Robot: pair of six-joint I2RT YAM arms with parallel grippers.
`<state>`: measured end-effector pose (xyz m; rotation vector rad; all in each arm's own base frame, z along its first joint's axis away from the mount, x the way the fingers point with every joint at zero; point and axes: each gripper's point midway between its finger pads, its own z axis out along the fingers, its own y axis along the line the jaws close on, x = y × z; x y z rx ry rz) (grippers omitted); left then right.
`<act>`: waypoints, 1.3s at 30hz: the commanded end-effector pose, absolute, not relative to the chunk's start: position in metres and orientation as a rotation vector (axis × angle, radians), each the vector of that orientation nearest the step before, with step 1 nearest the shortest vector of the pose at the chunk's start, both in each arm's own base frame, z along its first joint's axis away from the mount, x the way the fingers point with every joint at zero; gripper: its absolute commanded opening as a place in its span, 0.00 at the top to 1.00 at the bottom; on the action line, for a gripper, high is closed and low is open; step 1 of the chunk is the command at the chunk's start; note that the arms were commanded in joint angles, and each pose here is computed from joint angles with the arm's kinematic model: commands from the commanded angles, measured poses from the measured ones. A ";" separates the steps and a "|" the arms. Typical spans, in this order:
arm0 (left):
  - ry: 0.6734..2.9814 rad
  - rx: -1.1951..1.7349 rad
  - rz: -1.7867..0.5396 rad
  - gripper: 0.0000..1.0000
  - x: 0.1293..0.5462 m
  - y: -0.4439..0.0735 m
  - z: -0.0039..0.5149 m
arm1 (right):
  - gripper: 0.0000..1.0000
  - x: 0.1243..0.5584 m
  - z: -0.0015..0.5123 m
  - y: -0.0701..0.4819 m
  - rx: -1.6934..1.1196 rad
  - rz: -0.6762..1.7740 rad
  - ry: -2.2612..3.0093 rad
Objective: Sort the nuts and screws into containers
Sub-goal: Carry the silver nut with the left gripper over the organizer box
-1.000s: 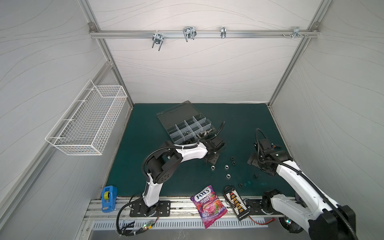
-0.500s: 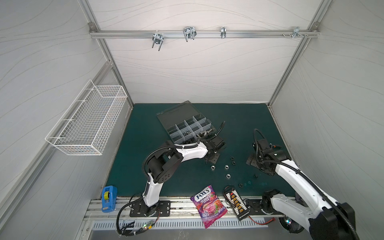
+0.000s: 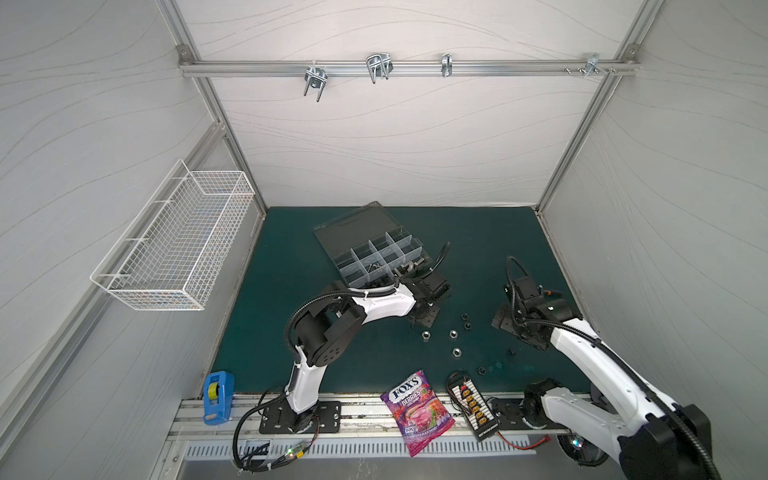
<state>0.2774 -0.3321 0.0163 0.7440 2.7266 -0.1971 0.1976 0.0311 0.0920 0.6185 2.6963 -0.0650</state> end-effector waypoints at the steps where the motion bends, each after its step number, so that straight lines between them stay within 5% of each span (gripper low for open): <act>1: 2.776 0.754 -0.192 0.82 0.269 -0.329 0.013 | 0.01 0.198 0.099 0.029 0.645 -0.079 2.683; 6: 2.753 0.747 -0.199 0.93 0.271 -0.329 0.023 | 0.01 0.198 0.101 0.028 0.642 -0.084 2.678; 21: 2.653 0.577 -0.239 0.97 0.308 -0.306 0.084 | 0.01 0.200 0.106 0.030 0.628 -0.075 2.666; 39: 2.627 0.050 -0.066 0.97 0.389 -0.151 0.124 | 0.01 0.204 0.106 0.036 0.591 -0.074 2.679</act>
